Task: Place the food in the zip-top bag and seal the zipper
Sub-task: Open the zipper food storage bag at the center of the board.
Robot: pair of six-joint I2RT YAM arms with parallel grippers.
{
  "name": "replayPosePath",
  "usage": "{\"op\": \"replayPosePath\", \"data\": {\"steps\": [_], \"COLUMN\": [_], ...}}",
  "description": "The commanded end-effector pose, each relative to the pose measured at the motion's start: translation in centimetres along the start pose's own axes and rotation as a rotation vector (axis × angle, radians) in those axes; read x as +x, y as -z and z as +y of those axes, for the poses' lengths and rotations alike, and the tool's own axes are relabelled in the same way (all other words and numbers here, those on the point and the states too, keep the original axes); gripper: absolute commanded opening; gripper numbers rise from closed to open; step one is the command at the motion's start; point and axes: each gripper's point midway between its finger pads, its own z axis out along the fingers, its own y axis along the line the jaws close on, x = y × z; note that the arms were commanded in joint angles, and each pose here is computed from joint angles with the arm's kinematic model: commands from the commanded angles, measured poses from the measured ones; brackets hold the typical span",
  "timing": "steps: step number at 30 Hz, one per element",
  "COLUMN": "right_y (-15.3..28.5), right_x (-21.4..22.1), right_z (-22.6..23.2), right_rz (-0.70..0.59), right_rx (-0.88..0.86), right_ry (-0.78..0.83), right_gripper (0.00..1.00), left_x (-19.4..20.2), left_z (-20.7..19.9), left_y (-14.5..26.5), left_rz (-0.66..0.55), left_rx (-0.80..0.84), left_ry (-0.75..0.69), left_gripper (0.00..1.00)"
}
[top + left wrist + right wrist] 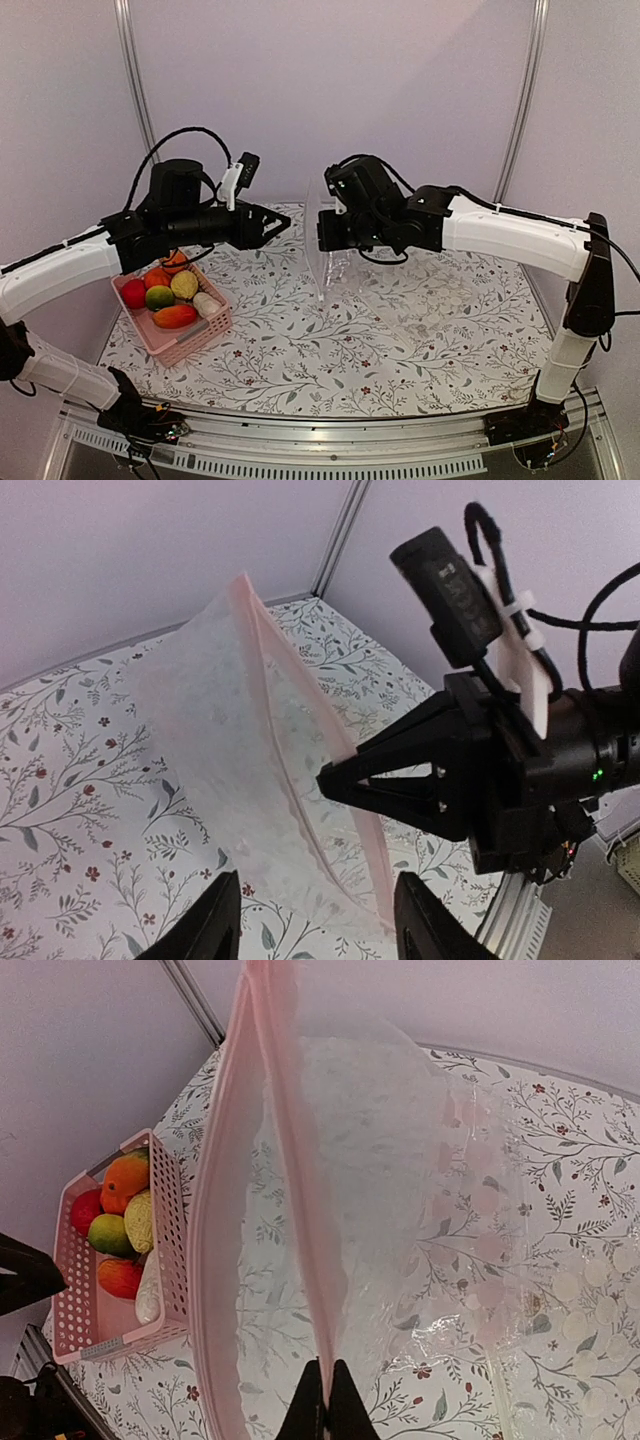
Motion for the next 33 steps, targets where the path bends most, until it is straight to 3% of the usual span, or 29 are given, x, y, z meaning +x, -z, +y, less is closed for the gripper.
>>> {"op": "replayPosePath", "data": {"steps": [1,11,23,33], "right_y": [-0.8,-0.8,0.4,1.1], "right_x": [0.7,0.7,0.3,0.1], "right_z": [0.4,1.0,0.9,0.7], "right_rz": [0.031,0.041,0.022,0.013], "right_rx": [-0.005,-0.033,-0.045,-0.051], "right_ry": [0.015,0.021,0.022,0.025], "right_gripper": [0.0,0.0,0.0,0.0], "left_x": [-2.1,-2.4,0.2,0.9], "left_z": [-3.0,-6.5,-3.0,-1.3], "left_y": [1.6,-1.6,-5.7,-5.6], "left_rz": [-0.1,-0.07,-0.033,-0.051], "left_rx": [0.142,0.349,0.191,0.102], "left_ry": [-0.036,0.136,0.174,0.178], "left_gripper": [0.52,0.49,0.44,0.43]}}
